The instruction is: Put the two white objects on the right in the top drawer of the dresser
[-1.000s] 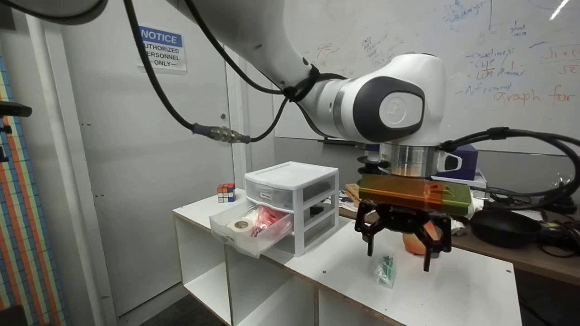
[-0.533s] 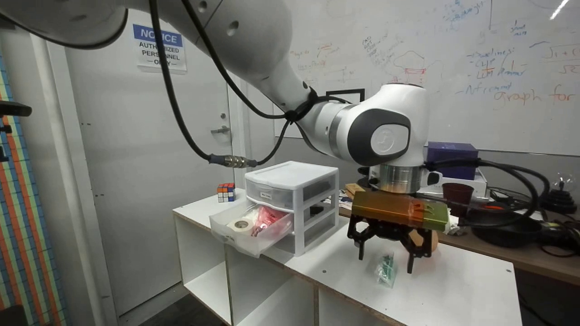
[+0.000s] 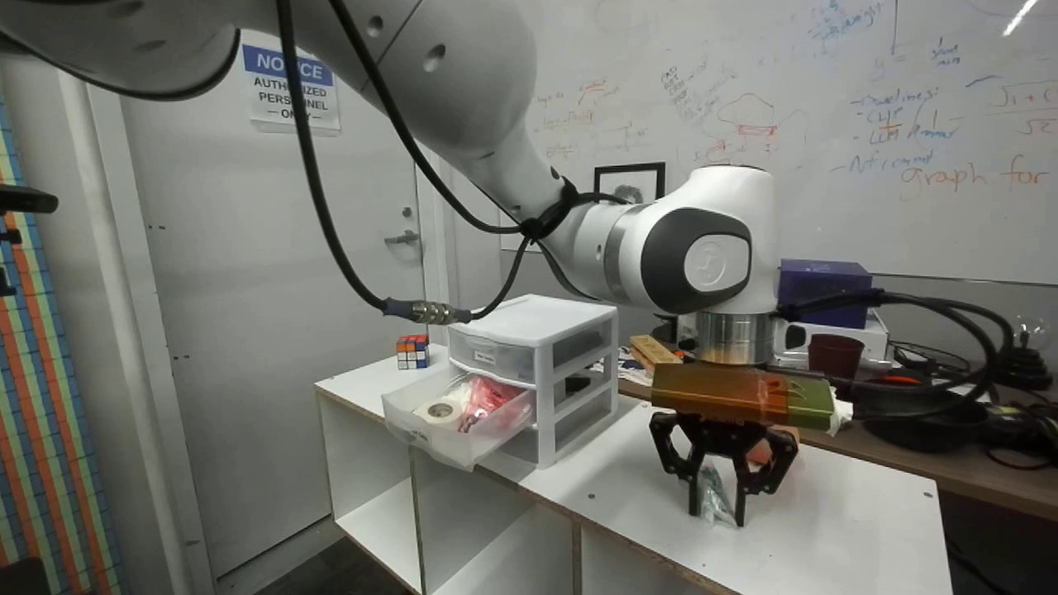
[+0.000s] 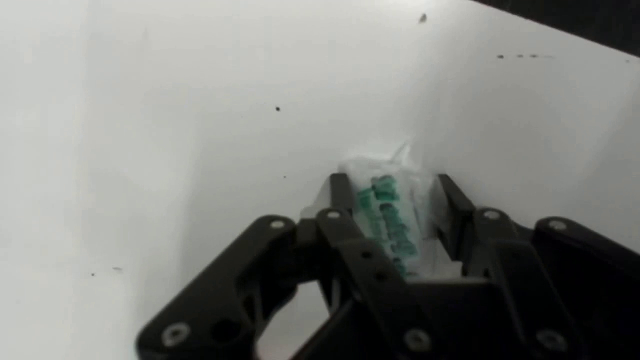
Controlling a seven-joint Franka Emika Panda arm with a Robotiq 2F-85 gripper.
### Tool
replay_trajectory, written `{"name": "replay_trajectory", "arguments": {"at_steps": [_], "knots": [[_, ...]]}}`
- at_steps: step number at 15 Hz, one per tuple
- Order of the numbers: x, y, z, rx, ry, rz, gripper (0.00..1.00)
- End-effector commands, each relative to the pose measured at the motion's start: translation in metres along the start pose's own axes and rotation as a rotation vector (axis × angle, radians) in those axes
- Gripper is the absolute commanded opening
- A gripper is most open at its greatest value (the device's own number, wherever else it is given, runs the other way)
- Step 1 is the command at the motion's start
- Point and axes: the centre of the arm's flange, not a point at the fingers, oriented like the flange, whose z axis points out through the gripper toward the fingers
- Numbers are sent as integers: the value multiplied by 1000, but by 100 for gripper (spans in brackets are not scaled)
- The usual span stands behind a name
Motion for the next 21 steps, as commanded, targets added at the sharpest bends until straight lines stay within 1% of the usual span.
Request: {"name": "replay_trajectory", "arguments": {"at_steps": [1, 2, 3, 4, 5, 6, 8, 11, 14, 16, 17, 19, 21], "knots": [[-27, -12, -25, -39, 9, 4, 15], [-28, -14, -28, -51, 39, 6, 8], [-26, -17, -31, -60, 70, 7, 3], [-25, -20, -33, -61, 77, 3, 1], [-24, -23, -37, -68, 80, 10, 0], [-24, -28, -45, -57, 83, 23, 0], [-27, -35, -67, -54, 97, 68, 2], [-41, -55, -121, -76, 145, 107, 3], [-61, -77, -166, -97, 189, 81, 2], [-79, -97, -194, -86, 187, 45, 1], [-89, -109, -204, -63, 167, 18, 1], [-112, -136, -216, -21, 110, -52, 1], [-135, -169, -221, 23, 42, -127, 1]]}}
